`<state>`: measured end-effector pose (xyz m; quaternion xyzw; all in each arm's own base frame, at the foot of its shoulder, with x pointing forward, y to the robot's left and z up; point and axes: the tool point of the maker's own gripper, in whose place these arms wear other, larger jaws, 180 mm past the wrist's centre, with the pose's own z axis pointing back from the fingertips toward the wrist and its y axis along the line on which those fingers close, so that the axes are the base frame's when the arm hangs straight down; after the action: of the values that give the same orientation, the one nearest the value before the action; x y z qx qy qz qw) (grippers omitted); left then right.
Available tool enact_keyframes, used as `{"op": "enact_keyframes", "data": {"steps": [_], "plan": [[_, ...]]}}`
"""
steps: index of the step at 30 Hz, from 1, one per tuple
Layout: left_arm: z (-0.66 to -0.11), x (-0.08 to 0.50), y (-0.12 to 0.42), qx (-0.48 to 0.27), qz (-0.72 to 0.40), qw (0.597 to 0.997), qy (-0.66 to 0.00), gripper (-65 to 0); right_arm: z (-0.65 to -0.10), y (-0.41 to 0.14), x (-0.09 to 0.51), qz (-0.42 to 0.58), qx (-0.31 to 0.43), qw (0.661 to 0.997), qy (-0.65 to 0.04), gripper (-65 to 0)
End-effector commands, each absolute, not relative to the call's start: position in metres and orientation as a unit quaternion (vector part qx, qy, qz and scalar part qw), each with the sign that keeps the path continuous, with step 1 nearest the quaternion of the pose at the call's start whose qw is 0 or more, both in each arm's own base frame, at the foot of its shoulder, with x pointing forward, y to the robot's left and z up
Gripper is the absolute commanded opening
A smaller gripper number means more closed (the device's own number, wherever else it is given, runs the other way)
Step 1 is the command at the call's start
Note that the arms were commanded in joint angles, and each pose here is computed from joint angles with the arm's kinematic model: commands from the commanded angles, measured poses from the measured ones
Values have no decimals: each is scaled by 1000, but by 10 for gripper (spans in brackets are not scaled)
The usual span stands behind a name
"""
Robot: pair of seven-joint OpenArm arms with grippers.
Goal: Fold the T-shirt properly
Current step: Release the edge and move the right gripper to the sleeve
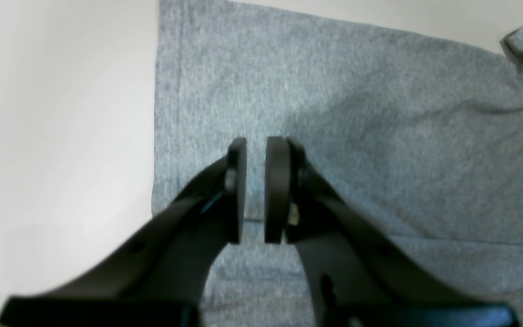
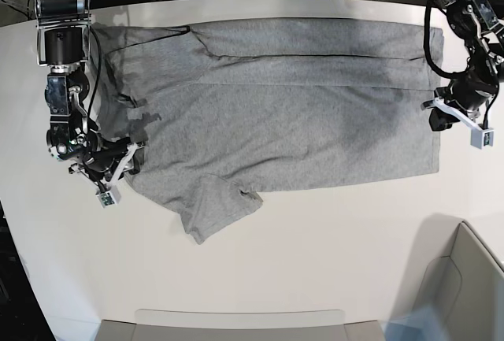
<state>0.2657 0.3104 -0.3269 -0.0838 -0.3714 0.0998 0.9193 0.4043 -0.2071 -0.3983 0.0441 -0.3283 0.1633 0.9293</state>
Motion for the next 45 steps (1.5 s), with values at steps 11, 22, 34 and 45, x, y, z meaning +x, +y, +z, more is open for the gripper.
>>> {"op": "enact_keyframes", "data": {"steps": [11, 22, 34, 45], "plan": [[-313, 274, 315, -79, 93, 912, -393, -561, -416, -199, 370, 187, 38, 945, -264, -418], [-321, 280, 318, -94, 111, 910, -388, -561, -363, -179, 321, 205, 26, 932, -297, -418], [-327, 280, 310, -105, 116, 909, -385, -561, -318, -202, 411, 145, 34, 911, -384, -415], [-327, 280, 310, -106, 115, 909, -386, -561, -368, -200, 463, 67, 122, 928, -344, -415]]}}
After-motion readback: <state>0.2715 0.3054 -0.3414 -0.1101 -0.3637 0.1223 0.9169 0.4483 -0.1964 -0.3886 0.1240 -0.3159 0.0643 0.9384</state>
